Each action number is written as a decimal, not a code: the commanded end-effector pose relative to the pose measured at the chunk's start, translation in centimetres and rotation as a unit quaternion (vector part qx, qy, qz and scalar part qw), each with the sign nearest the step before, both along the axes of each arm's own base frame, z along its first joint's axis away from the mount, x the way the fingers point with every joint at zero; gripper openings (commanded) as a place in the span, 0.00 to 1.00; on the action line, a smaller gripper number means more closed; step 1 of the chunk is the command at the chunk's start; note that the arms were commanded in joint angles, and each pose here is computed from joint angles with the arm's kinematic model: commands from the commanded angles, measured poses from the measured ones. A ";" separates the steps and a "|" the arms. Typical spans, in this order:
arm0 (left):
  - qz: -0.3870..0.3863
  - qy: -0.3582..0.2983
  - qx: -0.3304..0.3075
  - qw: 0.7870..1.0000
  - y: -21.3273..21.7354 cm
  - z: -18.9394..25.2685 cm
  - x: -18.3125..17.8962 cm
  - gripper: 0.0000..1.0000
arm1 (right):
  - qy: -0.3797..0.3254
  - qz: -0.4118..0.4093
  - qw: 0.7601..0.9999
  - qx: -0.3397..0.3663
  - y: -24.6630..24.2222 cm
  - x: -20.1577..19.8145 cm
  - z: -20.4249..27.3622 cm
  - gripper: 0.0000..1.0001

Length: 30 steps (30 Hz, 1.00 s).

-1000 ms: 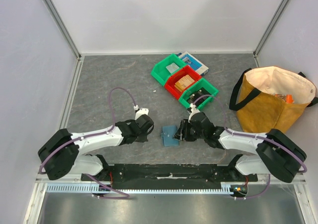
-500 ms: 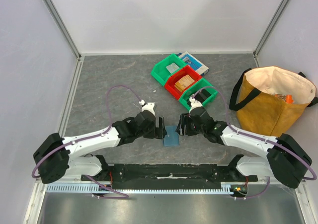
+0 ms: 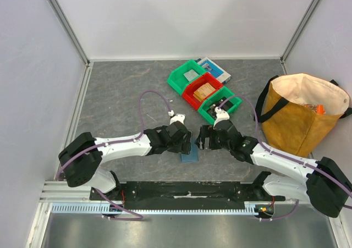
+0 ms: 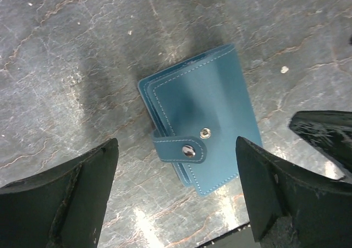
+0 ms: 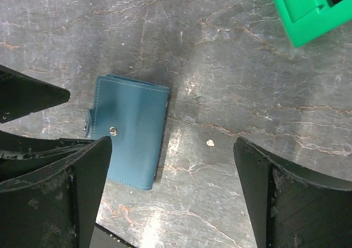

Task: Take the credit cards out of the card holder
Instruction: Open the card holder at the center of the board.

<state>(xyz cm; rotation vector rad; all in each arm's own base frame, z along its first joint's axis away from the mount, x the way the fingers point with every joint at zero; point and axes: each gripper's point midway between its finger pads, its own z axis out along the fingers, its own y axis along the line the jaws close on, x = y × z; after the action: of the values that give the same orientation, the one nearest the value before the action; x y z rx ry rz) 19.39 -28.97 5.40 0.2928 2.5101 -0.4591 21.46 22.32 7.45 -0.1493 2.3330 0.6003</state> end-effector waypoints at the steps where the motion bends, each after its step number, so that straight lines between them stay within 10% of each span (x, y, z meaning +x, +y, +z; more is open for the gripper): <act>1: -0.003 -0.022 0.025 0.999 -0.1 0.3 0.9 0.91 | -0.019 -0.010 1.000 -0.013 -0.8 0.3 0.3 0.98; 13: 0.023 -0.034 0.017 0.999 1.0 0.5 0.9 0.14 | -0.037 0.011 0.999 -0.023 -0.7 0.4 1.1 0.98; 30: 0.140 0.015 -0.135 0.981 4.7 -1.8 -1.2 0.02 | -0.073 0.097 0.982 -0.146 6.5 -1.0 1.3 0.98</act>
<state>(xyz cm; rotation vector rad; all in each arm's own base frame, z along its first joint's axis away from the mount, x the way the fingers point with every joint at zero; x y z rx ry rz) 17.61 -24.10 2.73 0.0170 2.4842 -0.5342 19.58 27.54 7.60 -0.5209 2.3171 0.4261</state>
